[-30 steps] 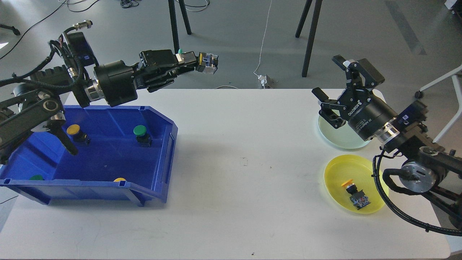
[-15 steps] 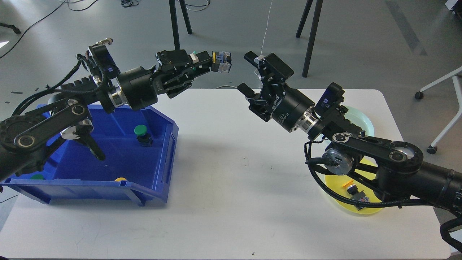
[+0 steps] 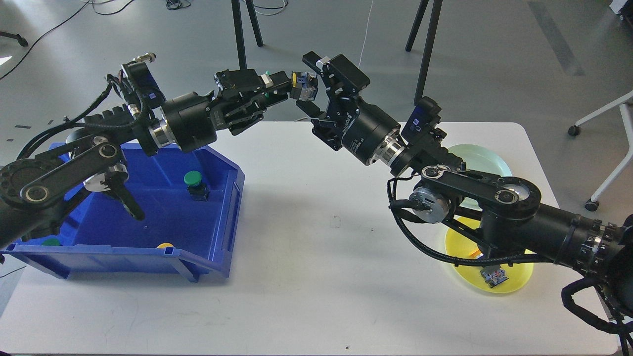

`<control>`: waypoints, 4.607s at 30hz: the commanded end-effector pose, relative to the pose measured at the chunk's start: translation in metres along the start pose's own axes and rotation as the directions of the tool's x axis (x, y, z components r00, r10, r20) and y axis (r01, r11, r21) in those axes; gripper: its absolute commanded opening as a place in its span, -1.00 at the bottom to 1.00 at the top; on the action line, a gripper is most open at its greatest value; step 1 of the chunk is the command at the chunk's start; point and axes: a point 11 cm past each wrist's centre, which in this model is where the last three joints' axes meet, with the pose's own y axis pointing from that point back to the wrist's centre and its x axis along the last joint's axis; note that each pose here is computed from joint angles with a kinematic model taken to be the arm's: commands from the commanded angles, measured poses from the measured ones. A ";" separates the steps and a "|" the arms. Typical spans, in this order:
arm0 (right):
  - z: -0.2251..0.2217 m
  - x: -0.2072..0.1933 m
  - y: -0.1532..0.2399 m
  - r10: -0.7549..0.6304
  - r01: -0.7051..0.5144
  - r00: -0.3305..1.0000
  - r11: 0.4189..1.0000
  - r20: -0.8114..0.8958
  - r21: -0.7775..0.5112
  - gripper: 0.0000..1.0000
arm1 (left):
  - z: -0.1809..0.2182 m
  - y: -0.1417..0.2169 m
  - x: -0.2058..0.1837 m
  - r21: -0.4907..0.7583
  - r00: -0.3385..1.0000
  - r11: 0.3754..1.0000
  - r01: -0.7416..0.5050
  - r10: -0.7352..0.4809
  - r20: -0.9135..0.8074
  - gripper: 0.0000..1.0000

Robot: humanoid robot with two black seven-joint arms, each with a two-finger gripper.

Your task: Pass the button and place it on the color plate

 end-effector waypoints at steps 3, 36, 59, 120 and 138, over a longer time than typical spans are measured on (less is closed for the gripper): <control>0.004 -0.008 -0.003 -0.016 0.016 1.000 1.000 0.010 -0.005 0.71 | 0.000 0.000 0.000 0.000 1.000 1.000 0.000 0.000 0.000 -0.69; 0.003 -0.010 -0.003 -0.028 0.028 1.000 1.000 -0.006 -0.005 -0.60 | -0.002 0.001 0.002 -0.003 1.000 1.000 -0.015 0.015 -0.016 0.32; 0.042 0.146 0.138 0.470 -0.541 0.804 0.832 -0.364 -0.123 -0.65 | -0.002 0.001 0.002 -0.003 1.000 1.000 -0.017 0.017 -0.018 0.59; 0.022 0.230 0.168 0.593 -0.660 0.719 0.746 -0.364 -0.089 0.33 | 0.010 0.031 0.046 -0.080 0.962 0.971 -0.224 0.207 -0.180 0.70; -0.059 0.164 0.139 0.146 -0.191 0.953 0.969 0.265 0.154 0.94 | -0.047 0.126 0.095 0.083 0.818 0.854 -0.513 0.516 -0.253 0.92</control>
